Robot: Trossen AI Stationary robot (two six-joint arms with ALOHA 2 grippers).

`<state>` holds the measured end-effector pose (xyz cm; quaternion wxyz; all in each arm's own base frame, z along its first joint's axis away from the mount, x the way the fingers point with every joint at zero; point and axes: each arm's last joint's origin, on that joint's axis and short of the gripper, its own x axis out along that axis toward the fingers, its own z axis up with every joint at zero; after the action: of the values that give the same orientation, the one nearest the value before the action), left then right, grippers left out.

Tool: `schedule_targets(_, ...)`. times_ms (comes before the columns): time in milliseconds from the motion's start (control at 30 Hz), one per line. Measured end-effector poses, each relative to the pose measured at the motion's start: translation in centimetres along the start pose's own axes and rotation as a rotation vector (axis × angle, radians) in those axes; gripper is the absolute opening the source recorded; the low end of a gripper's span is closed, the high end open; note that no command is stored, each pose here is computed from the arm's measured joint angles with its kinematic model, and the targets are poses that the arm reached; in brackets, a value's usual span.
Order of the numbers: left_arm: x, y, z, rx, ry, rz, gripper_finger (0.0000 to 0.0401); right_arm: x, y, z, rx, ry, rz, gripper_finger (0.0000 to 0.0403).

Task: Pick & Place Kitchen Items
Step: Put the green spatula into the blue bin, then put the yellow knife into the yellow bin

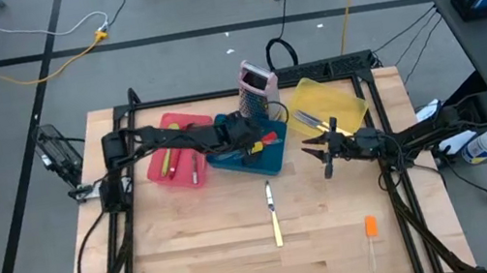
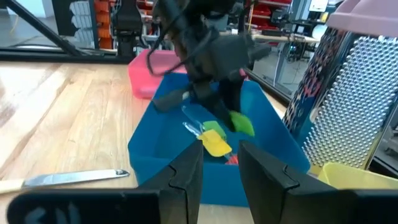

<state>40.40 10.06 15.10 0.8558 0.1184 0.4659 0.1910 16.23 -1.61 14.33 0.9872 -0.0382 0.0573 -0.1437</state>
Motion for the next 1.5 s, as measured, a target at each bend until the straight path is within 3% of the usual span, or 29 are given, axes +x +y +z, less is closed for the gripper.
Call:
schedule_targets(567, 0.1, -0.5, 0.1, -0.094, -0.014, -0.007, 0.0113, 0.0, 0.0, -0.1, 0.002, 0.007, 0.001, 0.0093)
schedule_targets(800, -3.3, -1.0, 1.9, -0.120, -0.108, -0.020, 0.0120, 0.0, 0.0, -0.1, 0.001, 0.011, 0.001, 0.0093)
schedule_targets(967, -6.8, -1.5, 3.4, -0.203, -0.214, -0.048, 0.0120, 0.0, 0.0, -0.1, 0.001, 0.011, 0.001, 0.0093)
schedule_targets(1367, -11.6, -7.0, 4.7, -0.379, -0.316, -0.217, 0.0120, 0.0, 0.0, -0.2, -0.002, 0.023, 0.002, 0.0093)
schedule_targets(1500, -12.7, -9.1, 4.7, -0.500, -0.312, -0.287, 0.0120, 0.0, 0.0, -0.2, -0.002, 0.025, 0.003, 0.0093)
